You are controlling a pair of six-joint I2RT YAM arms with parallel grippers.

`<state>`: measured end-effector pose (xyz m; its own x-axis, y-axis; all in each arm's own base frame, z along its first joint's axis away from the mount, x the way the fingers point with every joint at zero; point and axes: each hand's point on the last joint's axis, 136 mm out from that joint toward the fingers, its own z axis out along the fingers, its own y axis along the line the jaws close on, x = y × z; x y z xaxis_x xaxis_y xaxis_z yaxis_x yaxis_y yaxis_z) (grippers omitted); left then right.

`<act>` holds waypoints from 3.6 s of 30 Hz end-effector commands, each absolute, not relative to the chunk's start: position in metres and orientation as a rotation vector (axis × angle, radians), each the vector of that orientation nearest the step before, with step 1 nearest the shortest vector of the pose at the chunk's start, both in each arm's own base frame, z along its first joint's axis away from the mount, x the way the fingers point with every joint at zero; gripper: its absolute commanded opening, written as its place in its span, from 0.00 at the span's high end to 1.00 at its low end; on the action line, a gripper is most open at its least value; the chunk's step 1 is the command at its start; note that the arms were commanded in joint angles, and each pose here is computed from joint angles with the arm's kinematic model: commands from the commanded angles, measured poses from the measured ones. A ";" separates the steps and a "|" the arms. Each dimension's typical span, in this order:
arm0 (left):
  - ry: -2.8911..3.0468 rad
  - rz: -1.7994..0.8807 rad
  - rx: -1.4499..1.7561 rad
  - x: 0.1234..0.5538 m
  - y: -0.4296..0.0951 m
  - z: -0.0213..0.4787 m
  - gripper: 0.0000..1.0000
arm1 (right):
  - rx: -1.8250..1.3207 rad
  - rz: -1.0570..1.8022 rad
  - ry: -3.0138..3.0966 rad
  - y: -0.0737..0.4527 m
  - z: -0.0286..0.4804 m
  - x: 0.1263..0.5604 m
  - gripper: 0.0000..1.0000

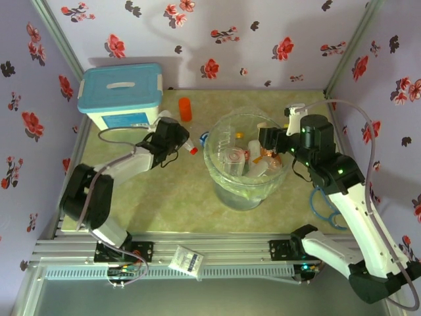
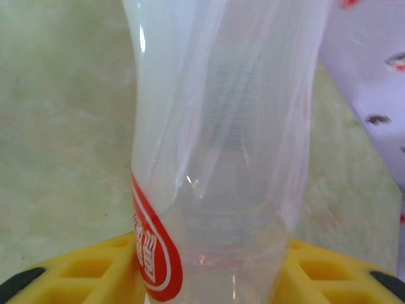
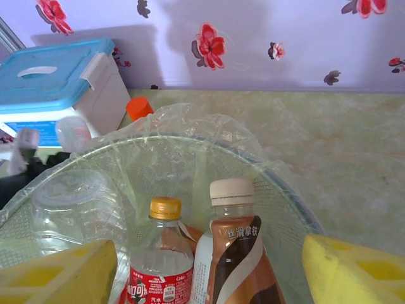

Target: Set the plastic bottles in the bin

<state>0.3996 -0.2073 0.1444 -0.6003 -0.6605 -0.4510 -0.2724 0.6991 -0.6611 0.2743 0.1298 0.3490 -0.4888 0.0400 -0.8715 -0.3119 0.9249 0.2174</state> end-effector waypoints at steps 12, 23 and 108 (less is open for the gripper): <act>2.001 -0.848 0.225 0.306 -0.227 0.261 0.51 | -0.384 0.938 1.840 0.222 0.431 0.288 0.22; 1.838 -1.032 0.440 0.253 -0.238 0.305 0.53 | -0.629 1.261 1.831 0.323 0.442 0.293 0.06; 1.998 -1.090 0.406 0.283 -0.318 0.270 0.01 | -0.155 1.032 2.156 0.180 0.306 0.272 0.53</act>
